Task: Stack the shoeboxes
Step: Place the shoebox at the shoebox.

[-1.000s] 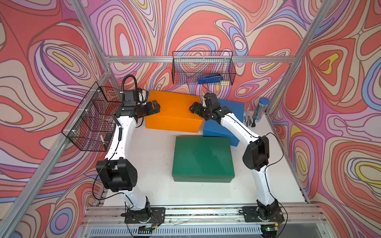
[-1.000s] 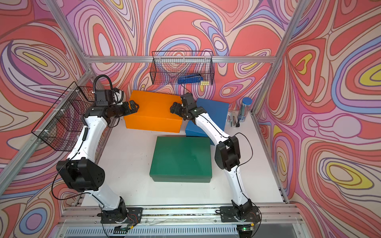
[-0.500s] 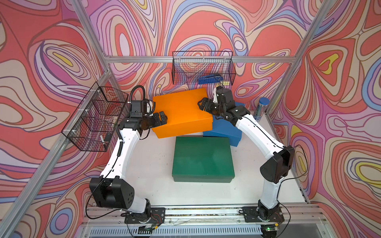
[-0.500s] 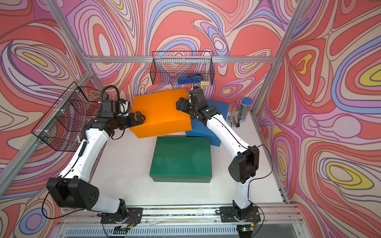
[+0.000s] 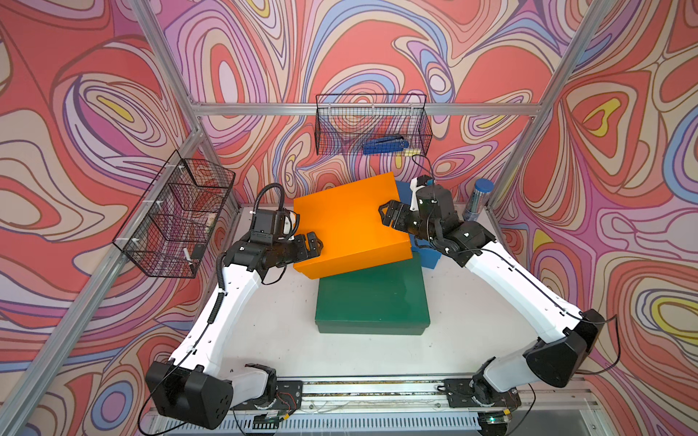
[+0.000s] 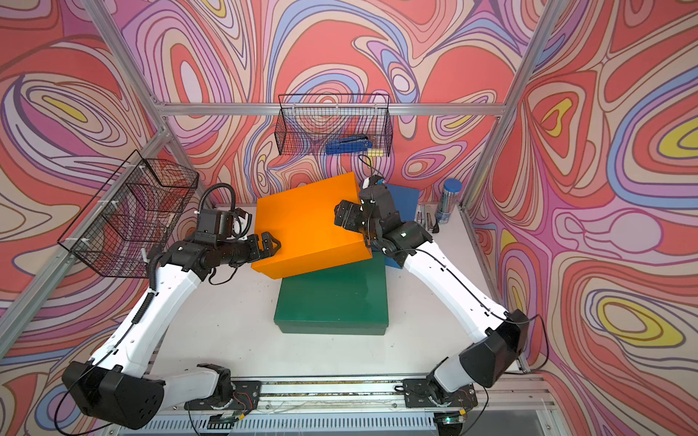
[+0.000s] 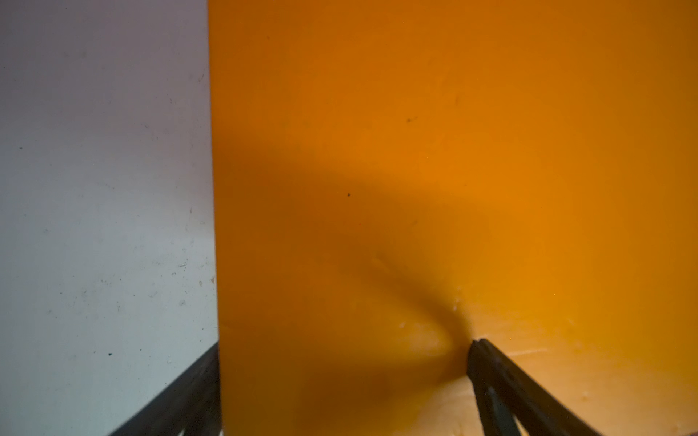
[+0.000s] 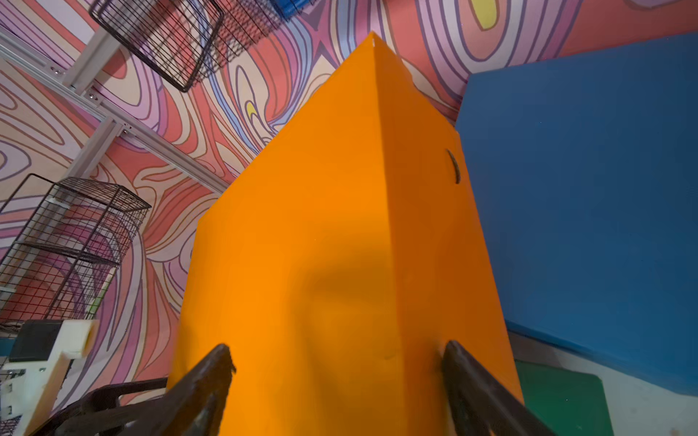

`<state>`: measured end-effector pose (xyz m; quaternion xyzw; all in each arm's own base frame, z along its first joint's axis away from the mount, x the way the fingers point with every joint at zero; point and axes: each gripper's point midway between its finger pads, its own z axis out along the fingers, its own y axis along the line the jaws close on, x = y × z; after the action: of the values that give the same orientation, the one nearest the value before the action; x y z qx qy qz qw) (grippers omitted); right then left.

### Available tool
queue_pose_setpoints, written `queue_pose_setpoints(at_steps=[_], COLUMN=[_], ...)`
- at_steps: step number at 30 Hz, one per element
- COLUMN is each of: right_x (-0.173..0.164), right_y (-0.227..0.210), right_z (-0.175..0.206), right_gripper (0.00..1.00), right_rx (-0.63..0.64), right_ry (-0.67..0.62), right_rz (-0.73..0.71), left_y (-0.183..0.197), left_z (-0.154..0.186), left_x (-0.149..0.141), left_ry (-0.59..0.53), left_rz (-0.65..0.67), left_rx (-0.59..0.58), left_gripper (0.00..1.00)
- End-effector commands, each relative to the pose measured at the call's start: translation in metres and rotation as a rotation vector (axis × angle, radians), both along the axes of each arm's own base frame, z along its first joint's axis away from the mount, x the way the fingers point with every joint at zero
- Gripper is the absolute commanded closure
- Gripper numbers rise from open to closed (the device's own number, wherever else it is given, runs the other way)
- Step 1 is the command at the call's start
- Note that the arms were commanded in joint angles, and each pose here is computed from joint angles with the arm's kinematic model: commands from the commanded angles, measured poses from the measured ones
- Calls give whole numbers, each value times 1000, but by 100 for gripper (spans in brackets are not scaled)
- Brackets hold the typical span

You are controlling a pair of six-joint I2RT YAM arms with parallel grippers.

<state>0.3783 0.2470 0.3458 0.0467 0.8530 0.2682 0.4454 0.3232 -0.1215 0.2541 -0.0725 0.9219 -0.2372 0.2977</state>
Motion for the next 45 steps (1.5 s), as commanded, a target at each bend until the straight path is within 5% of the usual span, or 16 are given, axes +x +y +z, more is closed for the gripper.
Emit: queue_pose_setpoints(at_steps=[1,13,23,45], right_x=[-72,-95,-74,-32], right_y=[76,24,-11,-34], right_z=[-16,-59,-69,-86], right_gripper=[12,4,2,2], right_rx=[139,52,-46,-79], right_ry=[156,221,235,267], right_rz=[325,179,158,188], left_y=[-68,-51,-21,-7], left_z=[49,11,28,10], left_x=[-18,-33,-26,27], left_ry=[-145,-65,-106,-55], left_rz=[-251,-228,-216,-200], left_rx=[-214,-96,117,101], left_gripper=[4,1,1,0])
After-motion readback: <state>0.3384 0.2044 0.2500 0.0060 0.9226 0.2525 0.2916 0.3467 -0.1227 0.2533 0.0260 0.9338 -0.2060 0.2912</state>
